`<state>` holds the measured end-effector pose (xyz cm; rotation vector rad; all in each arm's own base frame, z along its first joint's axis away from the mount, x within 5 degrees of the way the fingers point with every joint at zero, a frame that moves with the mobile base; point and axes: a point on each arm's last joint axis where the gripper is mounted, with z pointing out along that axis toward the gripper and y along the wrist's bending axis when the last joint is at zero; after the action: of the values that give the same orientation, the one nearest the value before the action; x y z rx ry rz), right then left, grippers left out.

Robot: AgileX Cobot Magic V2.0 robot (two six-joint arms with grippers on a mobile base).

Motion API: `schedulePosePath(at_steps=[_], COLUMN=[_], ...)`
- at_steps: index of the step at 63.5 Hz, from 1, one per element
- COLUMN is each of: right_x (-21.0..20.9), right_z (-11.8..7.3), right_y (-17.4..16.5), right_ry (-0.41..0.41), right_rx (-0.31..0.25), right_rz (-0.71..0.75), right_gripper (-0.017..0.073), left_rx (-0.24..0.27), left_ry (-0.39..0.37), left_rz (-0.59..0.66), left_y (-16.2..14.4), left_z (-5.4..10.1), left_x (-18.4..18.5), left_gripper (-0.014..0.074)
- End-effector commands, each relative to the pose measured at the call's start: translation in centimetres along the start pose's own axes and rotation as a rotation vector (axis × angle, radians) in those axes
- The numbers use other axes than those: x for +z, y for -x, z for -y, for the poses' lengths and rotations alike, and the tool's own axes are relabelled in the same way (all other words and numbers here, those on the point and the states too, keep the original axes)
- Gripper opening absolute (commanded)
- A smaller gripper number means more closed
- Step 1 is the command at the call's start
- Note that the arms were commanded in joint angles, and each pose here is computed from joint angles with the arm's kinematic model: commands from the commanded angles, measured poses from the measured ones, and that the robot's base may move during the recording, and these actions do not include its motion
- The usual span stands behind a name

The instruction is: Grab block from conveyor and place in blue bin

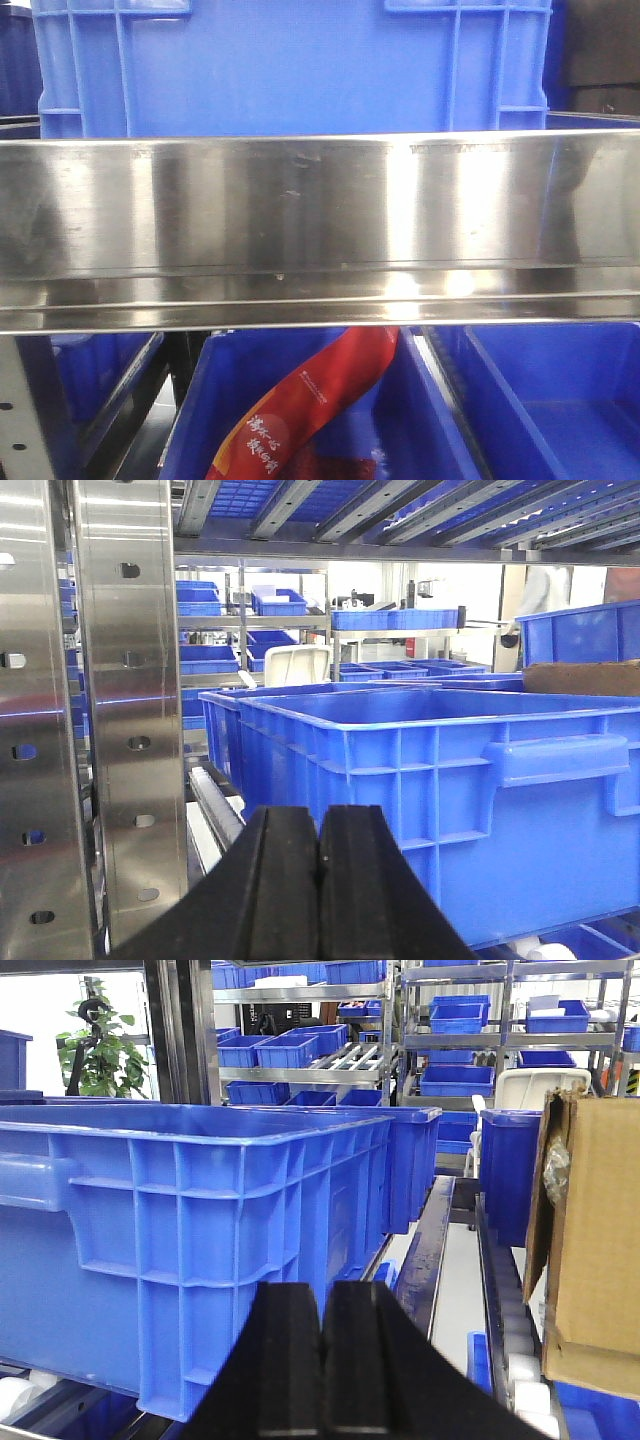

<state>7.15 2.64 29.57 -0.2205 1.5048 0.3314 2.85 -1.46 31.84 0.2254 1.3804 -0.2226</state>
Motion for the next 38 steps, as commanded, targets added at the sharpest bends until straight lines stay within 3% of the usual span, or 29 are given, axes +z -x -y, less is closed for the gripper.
schedulePosePath(at_steps=[1,19,38], right_x=[-0.1,-0.1,-2.6], right_z=[0.0,0.2,1.4], right_y=[0.2,-0.1,-3.0], right_ry=[-0.005,-0.019,-0.220], right_rx=[-0.008,-0.011,-0.033], right_rz=[0.022,0.018,0.081], right_gripper=[-0.0168,-0.0168,-0.0168], left_rx=[-0.008,-0.008,-0.008], left_ry=[0.007,0.007,0.007], left_rz=[0.017,0.017,0.017], left_y=[0.1,0.1,0.1], left_z=[0.0,0.0,0.0], left_x=[-0.1,-0.1,-0.1], left_gripper=[-0.0111,-0.0111,-0.0111])
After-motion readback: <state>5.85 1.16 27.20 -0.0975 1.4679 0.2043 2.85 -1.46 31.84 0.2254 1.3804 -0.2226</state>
